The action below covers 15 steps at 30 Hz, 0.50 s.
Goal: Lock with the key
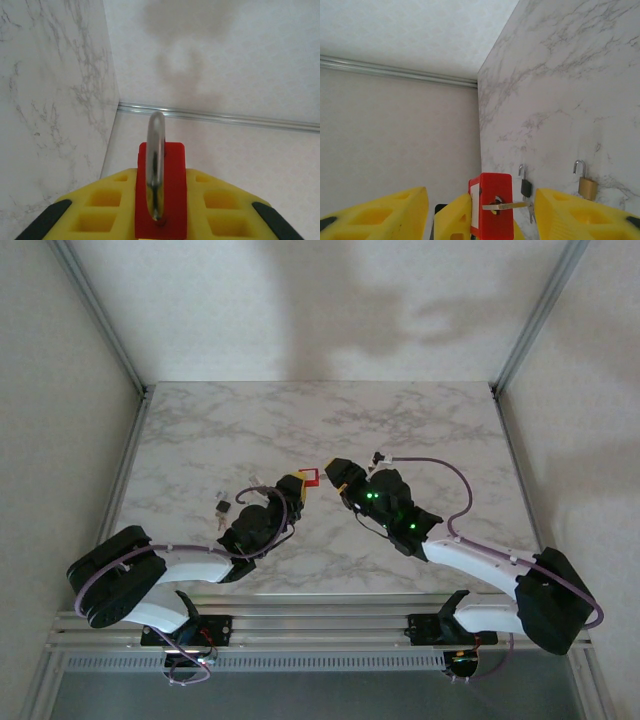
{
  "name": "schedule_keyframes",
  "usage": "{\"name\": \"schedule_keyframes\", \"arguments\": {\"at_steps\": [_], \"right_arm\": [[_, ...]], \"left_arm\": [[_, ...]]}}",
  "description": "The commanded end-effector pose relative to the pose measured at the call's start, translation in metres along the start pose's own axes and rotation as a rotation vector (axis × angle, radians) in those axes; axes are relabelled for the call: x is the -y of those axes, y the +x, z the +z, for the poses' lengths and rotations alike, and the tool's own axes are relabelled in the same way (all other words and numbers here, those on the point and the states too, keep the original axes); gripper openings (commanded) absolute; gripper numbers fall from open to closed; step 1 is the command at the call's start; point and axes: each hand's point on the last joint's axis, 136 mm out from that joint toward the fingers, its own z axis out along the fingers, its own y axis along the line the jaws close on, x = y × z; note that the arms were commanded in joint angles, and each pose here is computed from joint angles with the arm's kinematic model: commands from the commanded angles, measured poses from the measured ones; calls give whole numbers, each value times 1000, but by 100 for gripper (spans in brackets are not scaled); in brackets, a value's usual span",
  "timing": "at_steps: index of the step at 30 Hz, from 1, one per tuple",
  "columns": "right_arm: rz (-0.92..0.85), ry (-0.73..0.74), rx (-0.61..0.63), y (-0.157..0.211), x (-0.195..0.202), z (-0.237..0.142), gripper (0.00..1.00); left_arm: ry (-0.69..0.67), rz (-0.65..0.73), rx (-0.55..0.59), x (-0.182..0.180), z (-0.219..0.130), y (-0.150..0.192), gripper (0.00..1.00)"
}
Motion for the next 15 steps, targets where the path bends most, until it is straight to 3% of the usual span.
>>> {"name": "schedule_keyframes", "arguments": {"at_steps": [1, 15], "right_arm": [[21, -31, -15, 3, -10, 0, 58], [25, 41, -49, 8, -2, 4, 48]], "left_arm": [[43, -34, -19, 17, 5, 6, 0], [19, -47, -50, 9, 9, 11, 0]]}}
